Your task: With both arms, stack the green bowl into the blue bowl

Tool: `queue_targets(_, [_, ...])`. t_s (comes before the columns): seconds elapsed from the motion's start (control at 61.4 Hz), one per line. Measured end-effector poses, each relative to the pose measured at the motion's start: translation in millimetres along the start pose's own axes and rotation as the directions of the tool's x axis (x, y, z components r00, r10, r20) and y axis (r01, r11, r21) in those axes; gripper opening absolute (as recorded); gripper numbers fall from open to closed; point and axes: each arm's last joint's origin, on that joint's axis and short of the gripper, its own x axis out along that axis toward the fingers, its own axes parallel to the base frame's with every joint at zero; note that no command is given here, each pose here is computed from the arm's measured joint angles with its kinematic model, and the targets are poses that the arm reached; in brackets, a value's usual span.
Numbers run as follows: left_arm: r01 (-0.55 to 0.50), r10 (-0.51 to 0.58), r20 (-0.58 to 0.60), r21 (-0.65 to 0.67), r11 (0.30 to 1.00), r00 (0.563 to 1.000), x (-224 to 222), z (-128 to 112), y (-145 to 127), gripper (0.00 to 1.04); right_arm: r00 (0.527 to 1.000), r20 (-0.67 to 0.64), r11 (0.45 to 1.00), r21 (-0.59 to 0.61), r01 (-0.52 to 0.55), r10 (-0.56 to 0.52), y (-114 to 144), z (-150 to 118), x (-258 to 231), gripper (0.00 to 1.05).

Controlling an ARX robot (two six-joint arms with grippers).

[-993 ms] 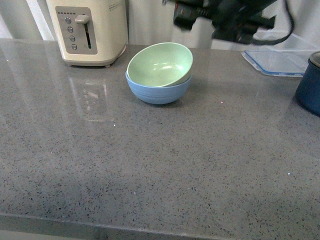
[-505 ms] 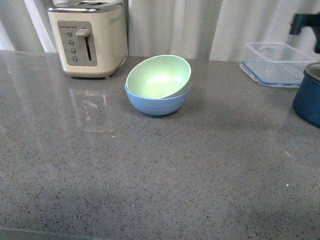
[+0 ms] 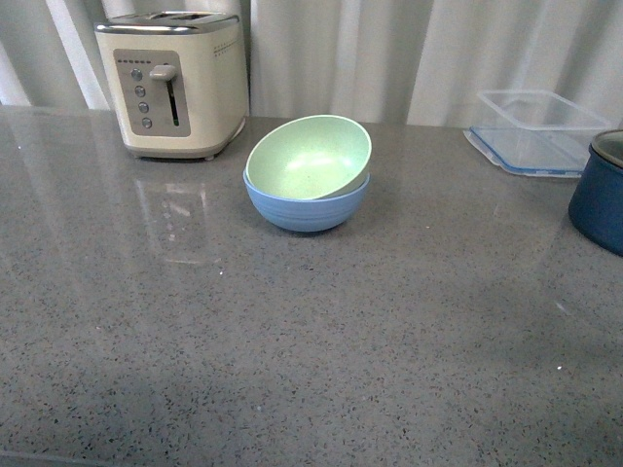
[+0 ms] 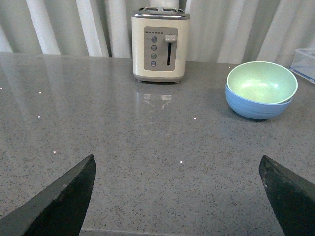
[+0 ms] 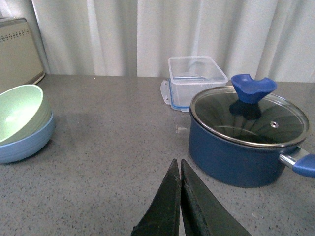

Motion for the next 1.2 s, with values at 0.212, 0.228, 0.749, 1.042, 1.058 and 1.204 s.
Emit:
queue_targets(0.212, [0.0,0.0,0.0,0.0,1.0,1.0,0.0,0.0,0.0,0.98,1.0,-0.003,1.0,0.001,0.004,-0.004,-13.8,-9.2,-23.4,0.01])
queue_targets(0.228, [0.0,0.0,0.0,0.0,1.0,1.0,0.0,0.0,0.0,0.98,1.0,-0.003,1.0,0.0,0.005,-0.005,-14.0,-9.5,-24.2,0.01])
queue_targets(0.749, [0.0,0.0,0.0,0.0,1.0,1.0,0.0,0.0,0.0,0.98,1.0,0.0,1.0,0.0,0.001,-0.001,-14.2,-24.0,-56.4,0.01])
queue_targets(1.042, [0.0,0.0,0.0,0.0,1.0,1.0,0.0,0.0,0.0,0.98,1.0,0.013,1.0,0.001,0.0,0.0,-14.2,-20.5,-67.7,0.01])
queue_targets(1.058, [0.0,0.0,0.0,0.0,1.0,1.0,0.0,0.0,0.0,0.98,1.0,0.013,1.0,0.0,0.0,0.0,-14.2,-20.4,-68.4,0.01])
queue_targets(1.204, [0.0,0.0,0.0,0.0,1.0,1.0,0.0,0.0,0.0,0.98,1.0,0.015,1.0,0.001,0.0,0.0,-14.2,-20.0,-72.5,0.01])
